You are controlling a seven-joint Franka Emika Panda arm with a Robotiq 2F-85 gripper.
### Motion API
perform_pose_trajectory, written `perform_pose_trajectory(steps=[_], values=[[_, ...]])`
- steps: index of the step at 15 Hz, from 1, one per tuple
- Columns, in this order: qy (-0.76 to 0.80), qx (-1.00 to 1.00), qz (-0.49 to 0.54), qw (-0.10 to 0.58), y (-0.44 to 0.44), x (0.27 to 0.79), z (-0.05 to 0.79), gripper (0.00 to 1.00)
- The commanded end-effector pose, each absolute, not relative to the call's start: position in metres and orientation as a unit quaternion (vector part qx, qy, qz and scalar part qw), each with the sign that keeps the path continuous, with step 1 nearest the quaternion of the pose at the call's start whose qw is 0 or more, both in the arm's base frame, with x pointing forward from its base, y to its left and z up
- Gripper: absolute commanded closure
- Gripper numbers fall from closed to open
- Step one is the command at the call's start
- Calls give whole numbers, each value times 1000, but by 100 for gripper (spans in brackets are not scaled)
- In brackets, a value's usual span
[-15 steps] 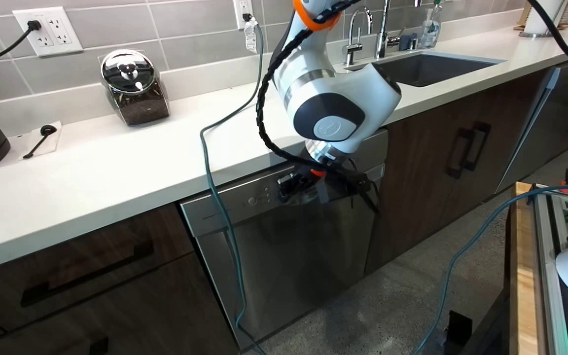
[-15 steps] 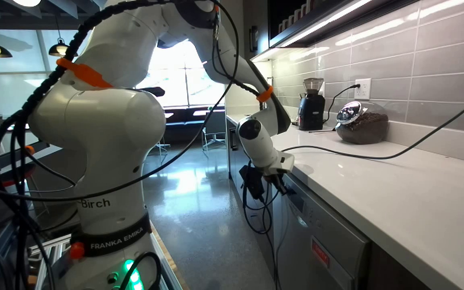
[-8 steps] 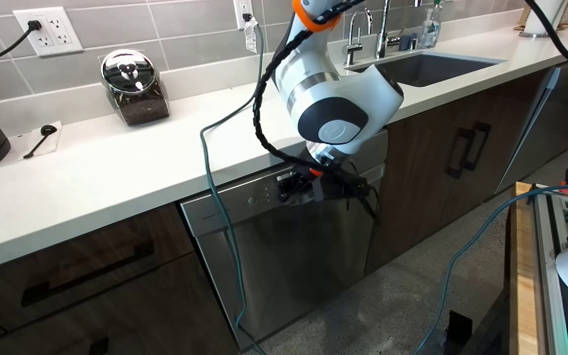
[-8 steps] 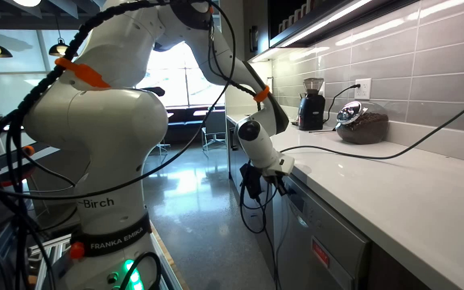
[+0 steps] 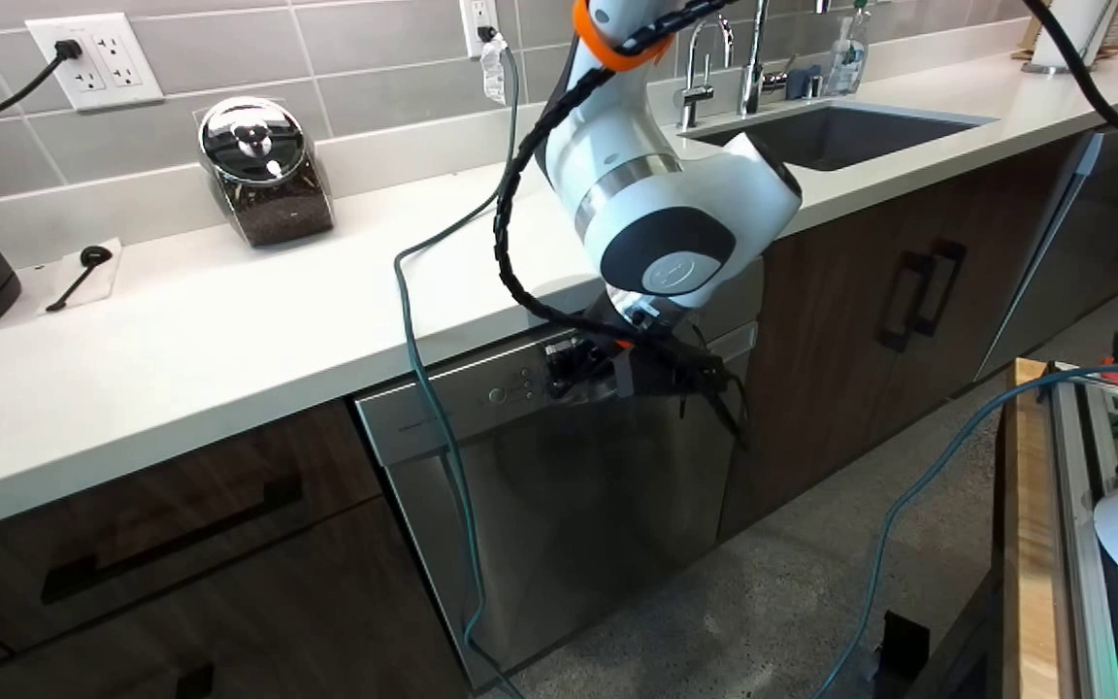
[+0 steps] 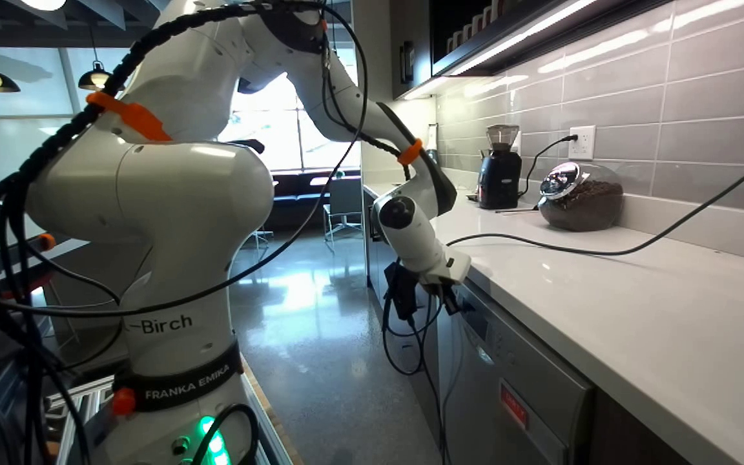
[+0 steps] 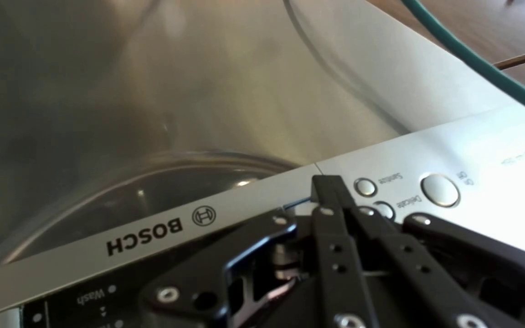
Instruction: Press the button on the oven
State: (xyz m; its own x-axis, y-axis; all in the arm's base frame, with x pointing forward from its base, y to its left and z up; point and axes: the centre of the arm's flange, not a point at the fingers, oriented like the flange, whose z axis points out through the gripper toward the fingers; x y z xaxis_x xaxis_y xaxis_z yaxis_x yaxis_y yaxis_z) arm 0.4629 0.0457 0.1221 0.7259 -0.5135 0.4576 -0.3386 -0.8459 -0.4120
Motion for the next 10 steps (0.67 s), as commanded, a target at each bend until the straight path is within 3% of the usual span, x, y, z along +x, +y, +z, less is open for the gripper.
perform_pose_trajectory(steps=[1,10], values=[[243,-902,-323,155,44,470,110,100],[246,-900,-326,153,44,468,110,100]])
